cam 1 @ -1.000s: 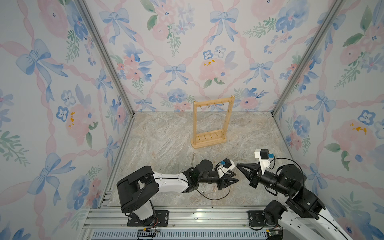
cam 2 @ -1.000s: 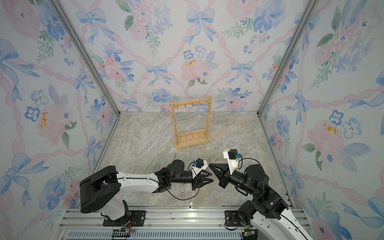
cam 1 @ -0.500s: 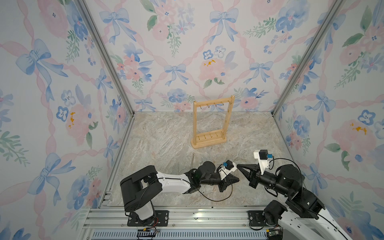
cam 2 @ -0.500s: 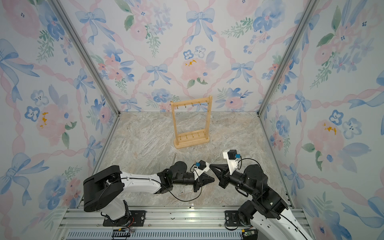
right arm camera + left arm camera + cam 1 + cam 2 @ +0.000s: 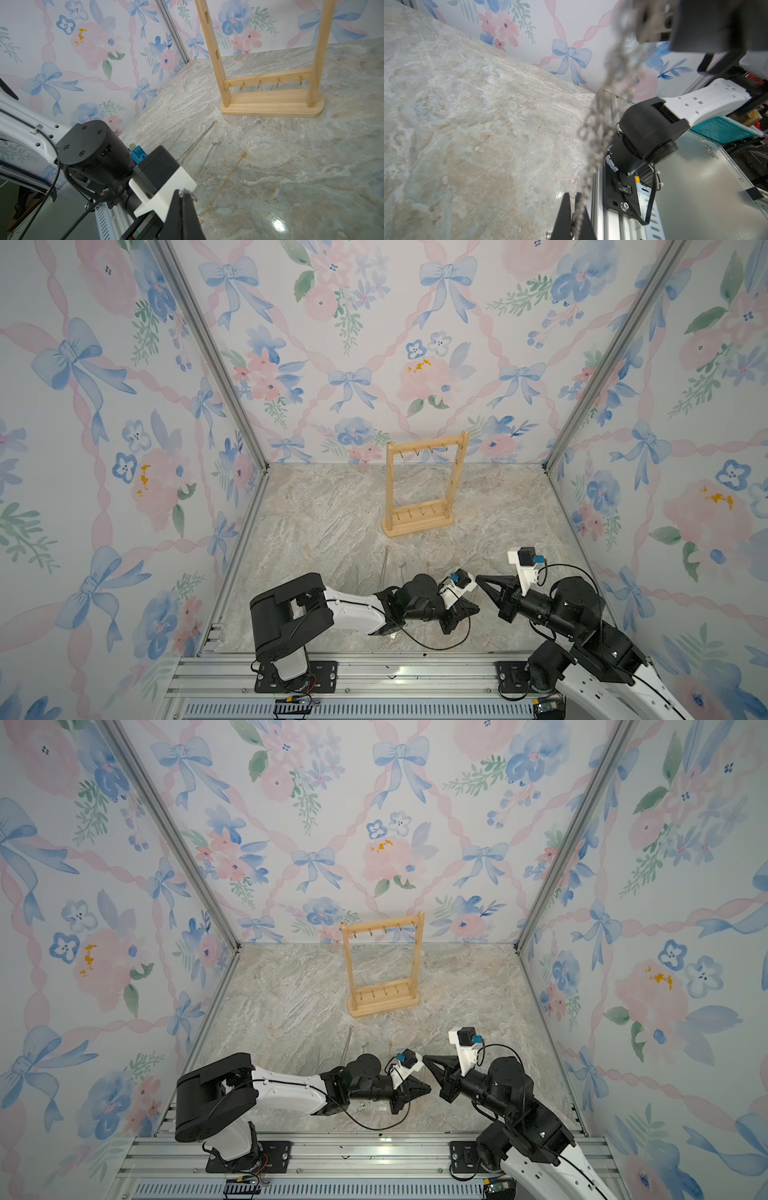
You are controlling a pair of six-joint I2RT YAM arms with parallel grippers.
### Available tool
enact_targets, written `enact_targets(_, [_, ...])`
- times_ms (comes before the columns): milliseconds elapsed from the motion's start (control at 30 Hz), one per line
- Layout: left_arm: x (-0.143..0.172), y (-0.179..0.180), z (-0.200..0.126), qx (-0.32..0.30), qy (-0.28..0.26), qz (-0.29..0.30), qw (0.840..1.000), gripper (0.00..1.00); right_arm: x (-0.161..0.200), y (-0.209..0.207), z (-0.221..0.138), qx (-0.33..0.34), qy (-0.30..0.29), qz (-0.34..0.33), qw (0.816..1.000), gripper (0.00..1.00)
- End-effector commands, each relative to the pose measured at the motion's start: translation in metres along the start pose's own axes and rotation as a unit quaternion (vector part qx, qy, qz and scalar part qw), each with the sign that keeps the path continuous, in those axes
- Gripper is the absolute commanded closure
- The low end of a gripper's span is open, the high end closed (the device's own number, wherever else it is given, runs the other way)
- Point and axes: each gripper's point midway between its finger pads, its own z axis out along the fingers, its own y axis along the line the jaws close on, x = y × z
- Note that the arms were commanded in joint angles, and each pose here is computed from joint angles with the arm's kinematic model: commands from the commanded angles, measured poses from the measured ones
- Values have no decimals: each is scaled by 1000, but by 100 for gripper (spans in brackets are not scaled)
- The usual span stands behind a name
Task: Take the necklace off the jewelry display stand
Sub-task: Place the necklace at the center of the board.
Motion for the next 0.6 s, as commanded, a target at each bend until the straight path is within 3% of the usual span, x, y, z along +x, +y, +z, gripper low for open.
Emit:
enact_targets(0, [28, 3, 1, -17, 28, -28, 999, 100, 15, -3, 1, -5, 17, 30, 999, 100])
enact_targets(367, [60, -2, 1, -23, 58, -73, 995, 100, 39, -24, 17, 17, 29, 75, 997, 100])
enact_targets(567, [69, 16, 6, -45, 65, -88, 993, 100, 46, -48, 32, 75, 48, 79, 993, 100])
